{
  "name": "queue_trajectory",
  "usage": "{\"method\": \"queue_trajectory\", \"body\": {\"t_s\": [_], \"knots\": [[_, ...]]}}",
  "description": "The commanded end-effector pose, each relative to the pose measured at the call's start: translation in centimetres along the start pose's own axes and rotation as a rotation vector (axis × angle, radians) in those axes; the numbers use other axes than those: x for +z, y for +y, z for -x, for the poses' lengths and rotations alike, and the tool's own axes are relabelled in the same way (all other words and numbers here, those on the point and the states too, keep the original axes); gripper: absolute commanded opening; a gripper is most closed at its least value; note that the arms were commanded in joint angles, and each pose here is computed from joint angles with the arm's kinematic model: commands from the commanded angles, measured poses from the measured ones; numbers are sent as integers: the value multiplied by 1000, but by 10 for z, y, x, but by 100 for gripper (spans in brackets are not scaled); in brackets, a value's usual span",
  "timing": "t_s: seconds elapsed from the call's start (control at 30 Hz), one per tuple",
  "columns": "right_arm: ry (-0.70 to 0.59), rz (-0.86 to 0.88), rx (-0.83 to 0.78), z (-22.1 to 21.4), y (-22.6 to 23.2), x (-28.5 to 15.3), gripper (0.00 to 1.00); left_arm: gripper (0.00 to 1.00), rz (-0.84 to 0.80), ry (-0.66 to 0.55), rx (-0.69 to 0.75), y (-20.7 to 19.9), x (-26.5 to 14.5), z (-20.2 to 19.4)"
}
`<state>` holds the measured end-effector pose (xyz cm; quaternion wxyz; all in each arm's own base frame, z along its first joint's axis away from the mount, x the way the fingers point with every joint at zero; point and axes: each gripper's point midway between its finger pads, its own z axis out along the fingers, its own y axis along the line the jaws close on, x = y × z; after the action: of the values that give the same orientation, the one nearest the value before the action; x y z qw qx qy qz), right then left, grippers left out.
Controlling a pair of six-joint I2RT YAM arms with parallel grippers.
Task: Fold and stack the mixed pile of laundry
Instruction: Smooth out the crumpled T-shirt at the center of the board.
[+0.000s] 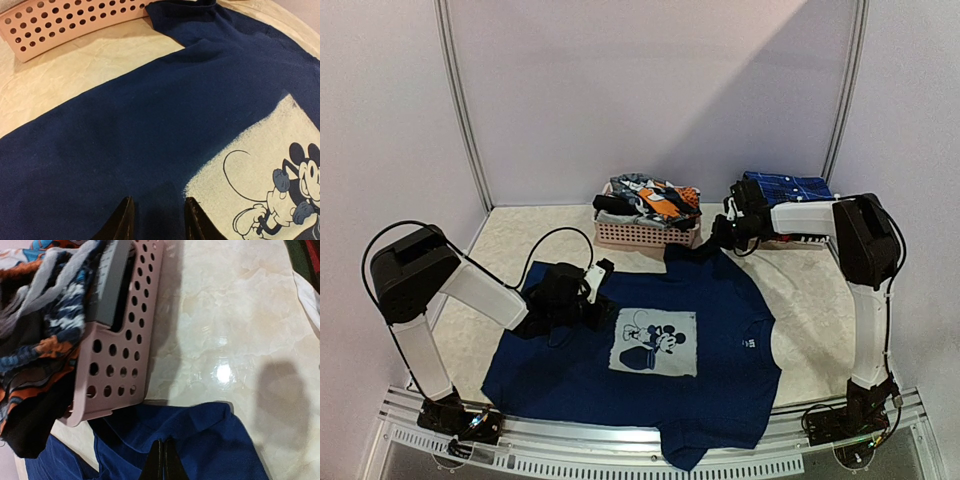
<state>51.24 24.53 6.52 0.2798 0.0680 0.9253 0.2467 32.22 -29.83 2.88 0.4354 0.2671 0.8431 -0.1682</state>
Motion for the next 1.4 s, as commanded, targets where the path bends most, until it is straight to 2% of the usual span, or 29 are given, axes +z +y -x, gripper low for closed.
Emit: {"method": "queue_trajectory", "body": {"t_s": [0.0,0.3,0.37,0.67,0.87,1.1,1.23,1.37], "knots": [[7,8,39,6,-7,8,0,35,-9,-8,23,-7,3,2],[-10,14,74,18,-11,16,2,34,-2,-10,19,-5,-1,2],[-10,31,75,21,-9,19,9,34,0,-11,17,-5,-3,4],[-56,39,-7,41,5,-5,22,34,12,-14,-1,-4,-18,7],[-67,12,-68,42,7,-32,41,34,45,-12,-9,1,-27,9],[-75,-23,-76,17,-5,-69,63,34,121,14,-35,15,-37,1],[-54,-58,-83,-13,-6,-82,69,34,156,38,-57,22,-38,-7],[29,-97,-121,-59,-7,-87,70,33,211,58,-90,31,-45,-12]]}}
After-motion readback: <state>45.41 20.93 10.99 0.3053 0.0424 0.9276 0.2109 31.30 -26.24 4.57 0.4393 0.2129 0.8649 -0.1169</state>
